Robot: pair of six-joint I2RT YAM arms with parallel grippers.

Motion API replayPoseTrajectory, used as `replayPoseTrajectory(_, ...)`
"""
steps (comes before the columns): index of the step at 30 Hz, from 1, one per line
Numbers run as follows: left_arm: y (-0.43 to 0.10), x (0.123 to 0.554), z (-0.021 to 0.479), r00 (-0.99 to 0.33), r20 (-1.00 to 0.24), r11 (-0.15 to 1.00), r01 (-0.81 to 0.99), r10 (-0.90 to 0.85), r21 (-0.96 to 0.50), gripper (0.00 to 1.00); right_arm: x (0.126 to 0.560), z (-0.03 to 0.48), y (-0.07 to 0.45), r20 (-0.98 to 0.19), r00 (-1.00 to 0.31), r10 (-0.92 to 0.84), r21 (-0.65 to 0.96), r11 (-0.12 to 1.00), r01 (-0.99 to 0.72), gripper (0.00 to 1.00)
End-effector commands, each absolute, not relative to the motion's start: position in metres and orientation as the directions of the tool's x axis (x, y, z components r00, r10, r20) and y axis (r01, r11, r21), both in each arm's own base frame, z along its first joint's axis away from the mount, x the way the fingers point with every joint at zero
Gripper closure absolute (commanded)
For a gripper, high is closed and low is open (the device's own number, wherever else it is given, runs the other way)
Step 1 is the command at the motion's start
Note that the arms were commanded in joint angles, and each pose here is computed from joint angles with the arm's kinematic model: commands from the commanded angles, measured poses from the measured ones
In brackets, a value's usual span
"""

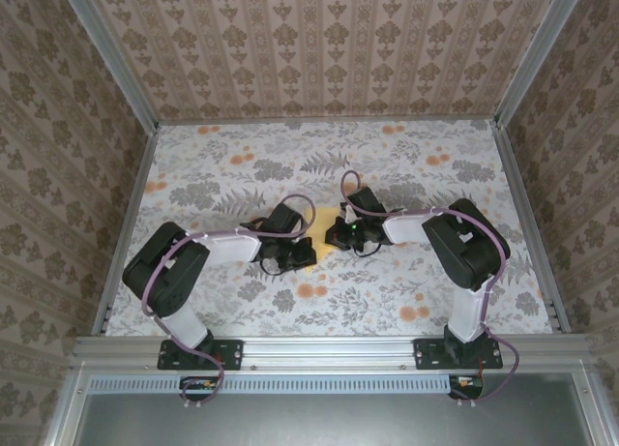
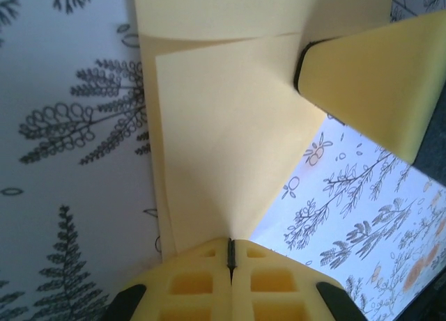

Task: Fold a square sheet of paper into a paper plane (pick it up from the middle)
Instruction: Third fold the triangle at the center of the table.

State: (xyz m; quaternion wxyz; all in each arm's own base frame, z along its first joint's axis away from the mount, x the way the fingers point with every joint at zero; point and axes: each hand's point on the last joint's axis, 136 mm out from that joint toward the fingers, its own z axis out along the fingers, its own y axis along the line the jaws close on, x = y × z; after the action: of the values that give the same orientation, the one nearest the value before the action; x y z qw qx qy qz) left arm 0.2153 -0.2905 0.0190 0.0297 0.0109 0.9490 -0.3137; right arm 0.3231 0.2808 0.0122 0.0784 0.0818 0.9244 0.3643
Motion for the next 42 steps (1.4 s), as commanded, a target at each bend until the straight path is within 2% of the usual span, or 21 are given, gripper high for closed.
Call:
replayPoseTrajectory(1, -0.263, 0.178, 0.001, -0.998, 0.046, 0.858, 0.016, 0.046, -0.514, 0.97, 0.291, -0.051, 0.233, 0.026, -0.963, 0.267, 0.468, 0.848, 0.248, 1.00)
replayPoseTrajectory(11, -0.285, 0.199, 0.045, -0.988, -0.111, 0.799, 0.149, 0.103, -0.582, 1.00, 0.291, -0.051, 0.232, 0.026, -0.963, 0.269, 0.466, 0.849, 0.250, 1.00)
replayPoseTrajectory(18, -0.297, 0.219, 0.046, -0.985, -0.142, 0.808, 0.165, 0.102, -0.565, 1.00, 0.292, -0.052, 0.233, 0.031, -0.963, 0.269, 0.469, 0.847, 0.252, 1.00)
replayPoseTrajectory(28, -0.295, 0.225, 0.014, -0.991, -0.084, 0.850, 0.133, 0.105, -0.509, 1.00, 0.290, -0.052, 0.233, 0.034, -0.964, 0.265, 0.468, 0.848, 0.250, 1.00)
replayPoseTrajectory(36, -0.267, 0.187, -0.005, -0.992, 0.012, 0.872, 0.108, 0.129, -0.477, 1.00, 0.291, -0.051, 0.231, 0.033, -0.962, 0.270, 0.463, 0.850, 0.254, 1.00)
replayPoseTrajectory(42, -0.261, 0.172, 0.008, -0.986, 0.001, 0.849, 0.145, 0.168, -0.508, 1.00, 0.292, -0.050, 0.229, 0.028, -0.961, 0.276, 0.458, 0.851, 0.258, 1.00)
